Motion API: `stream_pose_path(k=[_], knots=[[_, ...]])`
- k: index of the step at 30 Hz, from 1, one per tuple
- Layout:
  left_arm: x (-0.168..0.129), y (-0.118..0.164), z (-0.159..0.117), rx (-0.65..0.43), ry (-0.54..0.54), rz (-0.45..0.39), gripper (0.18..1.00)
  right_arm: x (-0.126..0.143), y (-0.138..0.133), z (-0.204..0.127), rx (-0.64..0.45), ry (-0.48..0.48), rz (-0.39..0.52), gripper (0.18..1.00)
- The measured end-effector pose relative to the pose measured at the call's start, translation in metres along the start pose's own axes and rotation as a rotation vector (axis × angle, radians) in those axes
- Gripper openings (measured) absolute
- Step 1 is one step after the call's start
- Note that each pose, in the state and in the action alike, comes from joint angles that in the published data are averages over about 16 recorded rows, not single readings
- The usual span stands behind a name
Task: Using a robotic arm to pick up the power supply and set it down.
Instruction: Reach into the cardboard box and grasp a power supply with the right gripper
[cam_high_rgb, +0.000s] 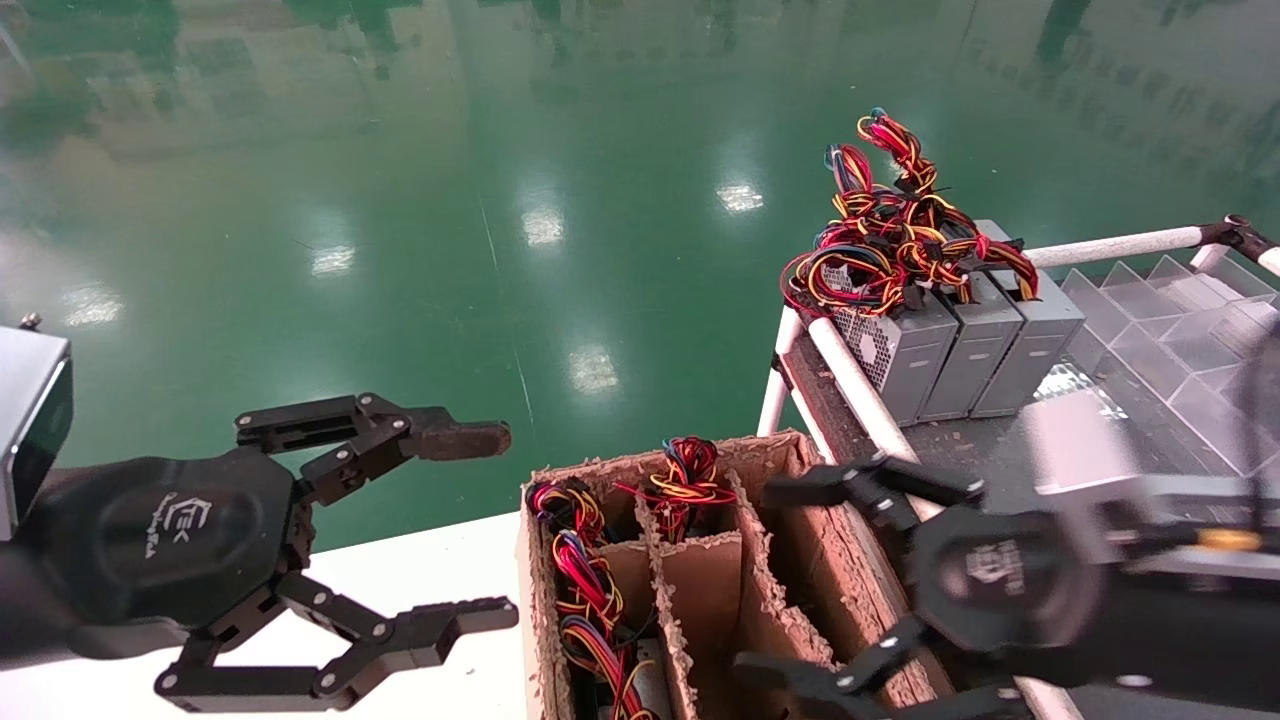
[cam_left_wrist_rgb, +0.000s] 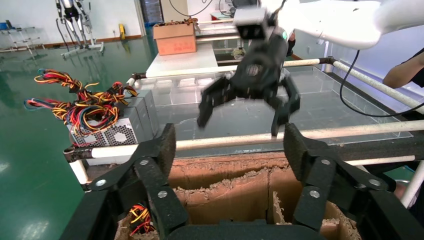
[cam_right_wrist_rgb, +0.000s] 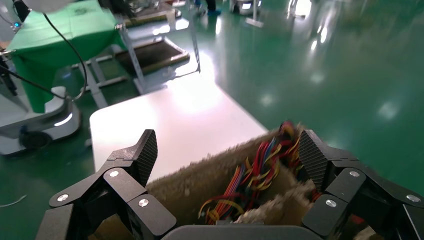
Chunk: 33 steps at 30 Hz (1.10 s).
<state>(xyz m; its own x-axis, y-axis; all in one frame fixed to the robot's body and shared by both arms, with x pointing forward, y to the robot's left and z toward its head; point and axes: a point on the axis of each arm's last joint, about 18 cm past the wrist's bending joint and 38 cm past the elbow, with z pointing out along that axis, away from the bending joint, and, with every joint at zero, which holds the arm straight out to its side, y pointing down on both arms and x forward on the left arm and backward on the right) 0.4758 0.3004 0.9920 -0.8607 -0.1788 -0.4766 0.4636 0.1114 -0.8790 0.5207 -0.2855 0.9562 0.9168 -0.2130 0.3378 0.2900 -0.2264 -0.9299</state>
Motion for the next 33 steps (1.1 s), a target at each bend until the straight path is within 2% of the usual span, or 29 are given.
stream_pose_path(k=[6,12,18,24,33], knots=[[0.000,0.000,0.000,0.000,0.000,0.000,0.825,0.013,0.023,0.033,-0.084,-0.041,0.065,1.001],[0.000,0.000,0.000,0.000,0.000,0.000,0.915,0.019,0.040,0.062,-0.155,-0.099,0.101,1.001],[0.000,0.000,0.000,0.000,0.000,0.000,0.970,0.016,0.053,0.078,-0.199,-0.154,0.123,1.001],[0.000,0.000,0.000,0.000,0.000,0.000,0.994,0.012,0.065,0.089,-0.235,-0.186,0.130,1.001],[0.000,0.000,0.000,0.000,0.000,0.000,1.001,0.012,0.079,0.106,-0.273,-0.186,0.112,1.000]])
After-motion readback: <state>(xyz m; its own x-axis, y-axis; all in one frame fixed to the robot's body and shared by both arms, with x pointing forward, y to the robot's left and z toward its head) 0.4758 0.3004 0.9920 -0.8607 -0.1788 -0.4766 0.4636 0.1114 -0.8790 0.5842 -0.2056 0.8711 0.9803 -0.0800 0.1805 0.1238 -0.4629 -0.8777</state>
